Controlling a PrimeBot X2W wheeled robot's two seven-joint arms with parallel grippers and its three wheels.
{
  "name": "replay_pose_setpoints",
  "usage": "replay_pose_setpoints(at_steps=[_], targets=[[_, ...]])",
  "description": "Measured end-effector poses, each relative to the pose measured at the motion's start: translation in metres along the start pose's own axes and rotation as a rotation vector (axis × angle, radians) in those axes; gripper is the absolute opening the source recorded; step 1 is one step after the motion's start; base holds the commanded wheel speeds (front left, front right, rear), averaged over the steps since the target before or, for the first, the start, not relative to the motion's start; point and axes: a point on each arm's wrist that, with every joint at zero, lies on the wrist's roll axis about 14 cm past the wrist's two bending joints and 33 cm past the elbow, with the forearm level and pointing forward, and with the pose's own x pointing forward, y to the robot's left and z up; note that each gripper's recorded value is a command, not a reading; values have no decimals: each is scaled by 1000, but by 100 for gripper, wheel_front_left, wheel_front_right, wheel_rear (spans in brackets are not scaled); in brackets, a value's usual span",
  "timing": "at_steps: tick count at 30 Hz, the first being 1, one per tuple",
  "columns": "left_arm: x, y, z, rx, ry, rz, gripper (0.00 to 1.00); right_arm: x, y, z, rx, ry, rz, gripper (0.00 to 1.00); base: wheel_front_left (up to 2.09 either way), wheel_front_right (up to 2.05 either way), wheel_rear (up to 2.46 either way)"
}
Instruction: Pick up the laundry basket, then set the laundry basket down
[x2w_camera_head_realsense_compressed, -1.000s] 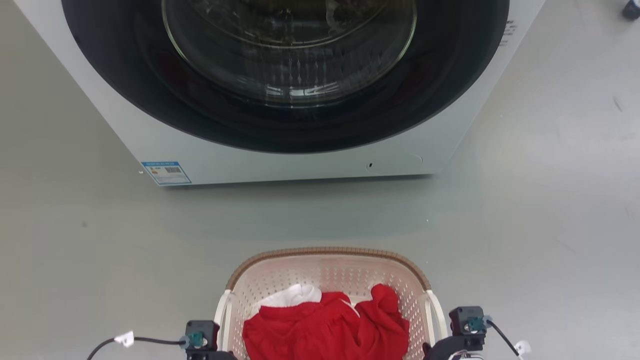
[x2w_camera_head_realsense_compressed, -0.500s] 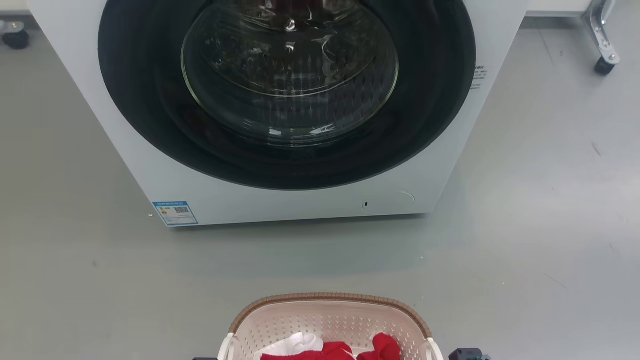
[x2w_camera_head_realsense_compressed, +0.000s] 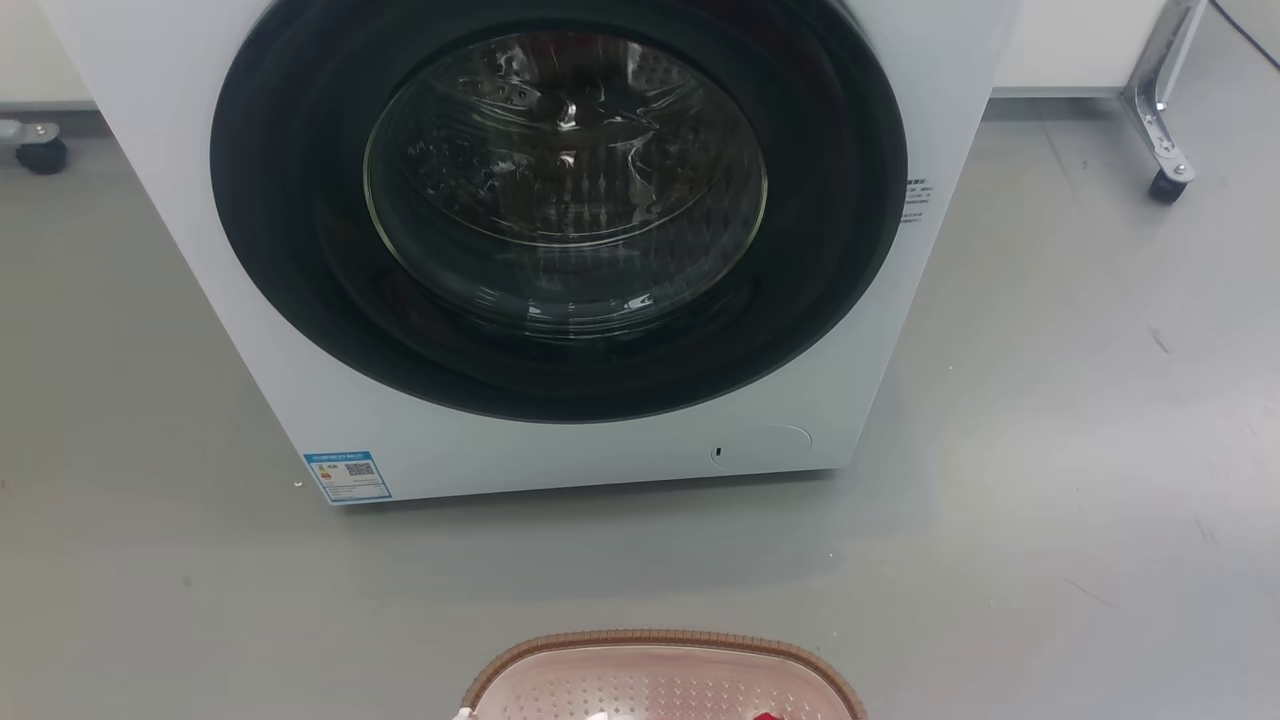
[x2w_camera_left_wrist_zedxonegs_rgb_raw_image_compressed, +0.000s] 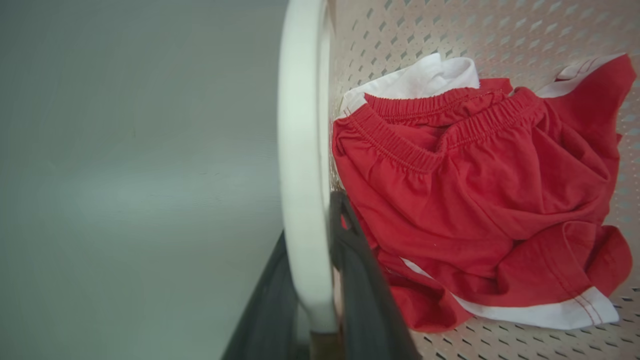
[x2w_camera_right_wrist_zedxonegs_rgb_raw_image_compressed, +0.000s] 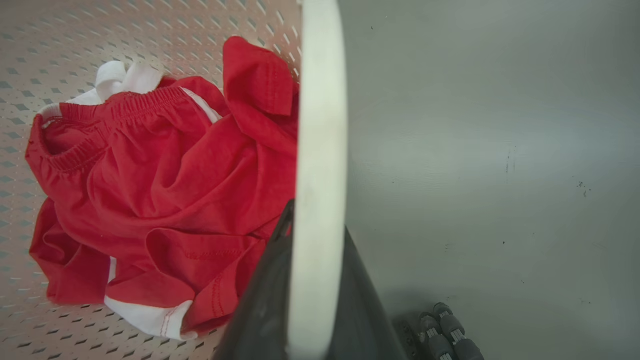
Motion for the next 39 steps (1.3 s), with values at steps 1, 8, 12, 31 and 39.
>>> replay_pose_setpoints(at_steps=[1, 8, 12, 31, 39], targets=[[-1, -1, 0, 1, -2, -1, 0, -1, 0, -1, 3, 0, -1, 0, 0, 0, 0], [-3, -5, 3, 6, -12, -9, 0, -3, -4, -4, 5, 0, -13, 0, 0, 0, 0], [-3, -5, 1, -12, -4, -10, 0, -3, -4, -5, 6, 4, -14, 0, 0, 0, 0], [-2, -1, -5, -34, 18, 5, 0, 1, -2, -2, -7, 17, -9, 0, 0, 0, 0], [4, 2, 1, -39, 25, 10, 0, 7, -2, 3, 5, 22, -5, 0, 0, 0, 0]])
